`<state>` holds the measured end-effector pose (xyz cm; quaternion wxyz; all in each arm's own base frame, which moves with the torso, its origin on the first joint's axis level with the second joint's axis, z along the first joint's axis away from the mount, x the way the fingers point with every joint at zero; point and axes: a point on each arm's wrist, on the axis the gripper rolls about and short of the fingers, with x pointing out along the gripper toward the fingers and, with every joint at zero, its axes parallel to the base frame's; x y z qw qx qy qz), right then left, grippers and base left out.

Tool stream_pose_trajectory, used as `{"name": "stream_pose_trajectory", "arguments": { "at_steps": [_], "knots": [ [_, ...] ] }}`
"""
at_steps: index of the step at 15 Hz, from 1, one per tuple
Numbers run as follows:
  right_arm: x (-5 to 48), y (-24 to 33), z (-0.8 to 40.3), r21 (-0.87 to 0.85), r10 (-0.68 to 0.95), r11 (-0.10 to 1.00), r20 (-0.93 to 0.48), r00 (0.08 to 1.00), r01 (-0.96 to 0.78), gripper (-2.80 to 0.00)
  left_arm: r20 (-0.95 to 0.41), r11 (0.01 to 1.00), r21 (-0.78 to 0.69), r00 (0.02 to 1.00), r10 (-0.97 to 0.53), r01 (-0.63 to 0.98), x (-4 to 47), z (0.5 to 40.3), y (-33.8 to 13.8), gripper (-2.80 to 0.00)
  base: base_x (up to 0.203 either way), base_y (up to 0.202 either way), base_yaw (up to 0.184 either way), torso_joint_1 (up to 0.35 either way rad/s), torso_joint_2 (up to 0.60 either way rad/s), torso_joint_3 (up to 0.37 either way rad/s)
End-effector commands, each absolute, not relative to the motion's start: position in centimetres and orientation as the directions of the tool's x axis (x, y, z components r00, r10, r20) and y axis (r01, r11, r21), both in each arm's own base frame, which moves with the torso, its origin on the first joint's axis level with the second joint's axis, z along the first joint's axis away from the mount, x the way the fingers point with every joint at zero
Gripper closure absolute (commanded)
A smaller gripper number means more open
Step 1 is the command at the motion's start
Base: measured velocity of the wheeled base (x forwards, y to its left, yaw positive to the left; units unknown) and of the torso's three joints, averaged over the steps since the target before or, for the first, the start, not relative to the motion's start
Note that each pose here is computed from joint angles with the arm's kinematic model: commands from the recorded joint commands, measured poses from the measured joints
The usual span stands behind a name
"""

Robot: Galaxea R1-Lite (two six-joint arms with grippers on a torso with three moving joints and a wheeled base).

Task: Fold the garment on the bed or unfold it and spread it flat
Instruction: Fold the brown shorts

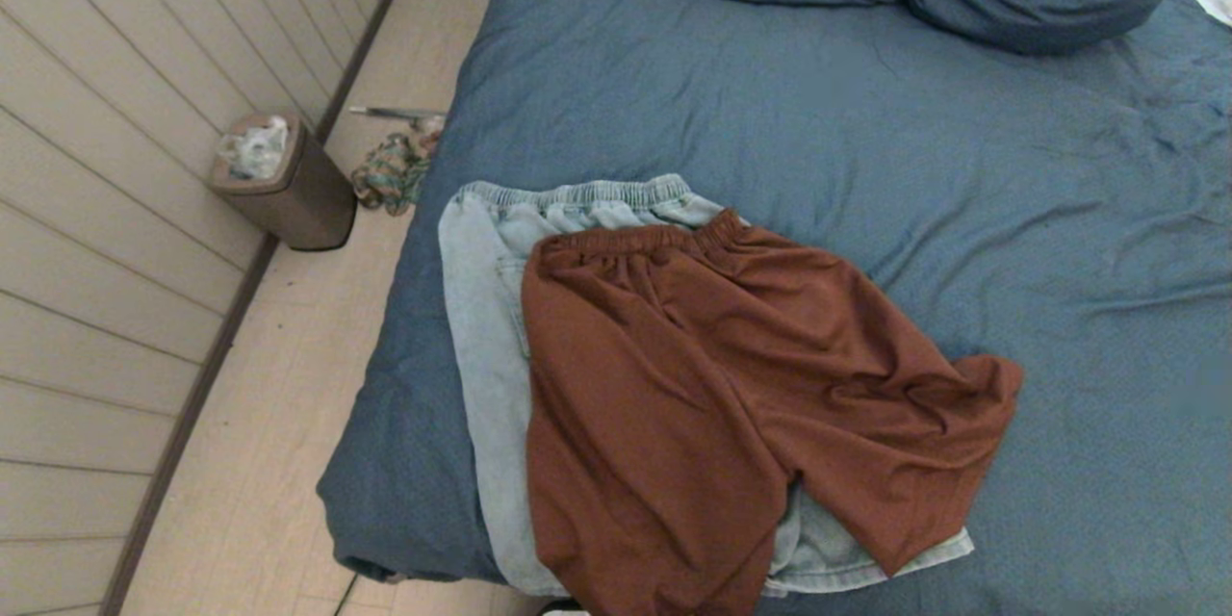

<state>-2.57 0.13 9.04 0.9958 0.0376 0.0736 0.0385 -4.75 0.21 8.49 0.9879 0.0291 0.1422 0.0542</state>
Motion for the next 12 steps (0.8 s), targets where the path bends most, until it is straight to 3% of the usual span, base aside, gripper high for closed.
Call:
{"name": "stream_pose_trajectory", "arguments": {
  "at_steps": [1,5,7,9,12],
  "knots": [
    [-3.2,0.2,8.4,0.070,0.092,0.994,-0.069,0.993,-0.087,0.00,-0.255,0.990,0.103,0.960,0.116,-0.092,-4.5,8.3,0.2,0.00,0.000,0.000,0.000,0.000,0.00,0.000],
    [-3.2,0.1,8.4,0.049,0.073,0.996,-0.071,0.995,-0.070,0.00,-0.229,0.985,0.144,0.965,0.127,-0.096,-4.2,8.3,0.2,0.00,0.000,0.000,0.000,0.000,0.00,0.000],
    [-3.0,0.0,7.9,-0.008,0.015,1.000,-0.092,0.996,-0.016,0.00,-0.076,0.973,0.172,0.982,0.171,-0.156,-3.4,8.9,0.3,0.00,0.000,0.000,0.000,0.000,0.00,0.000],
    [-3.0,0.0,7.7,-0.029,0.004,1.000,-0.095,0.995,-0.007,0.00,-0.032,0.958,0.229,0.982,0.184,-0.172,-3.1,8.7,0.4,0.00,0.000,0.000,0.000,0.000,0.00,0.000],
    [-3.0,0.0,7.7,-0.029,0.026,0.999,-0.096,0.995,-0.029,0.00,-0.087,0.975,0.222,0.996,0.031,-0.011,-3.1,8.2,0.0,0.00,0.000,0.000,0.000,0.000,0.00,0.000]
  ]
}}
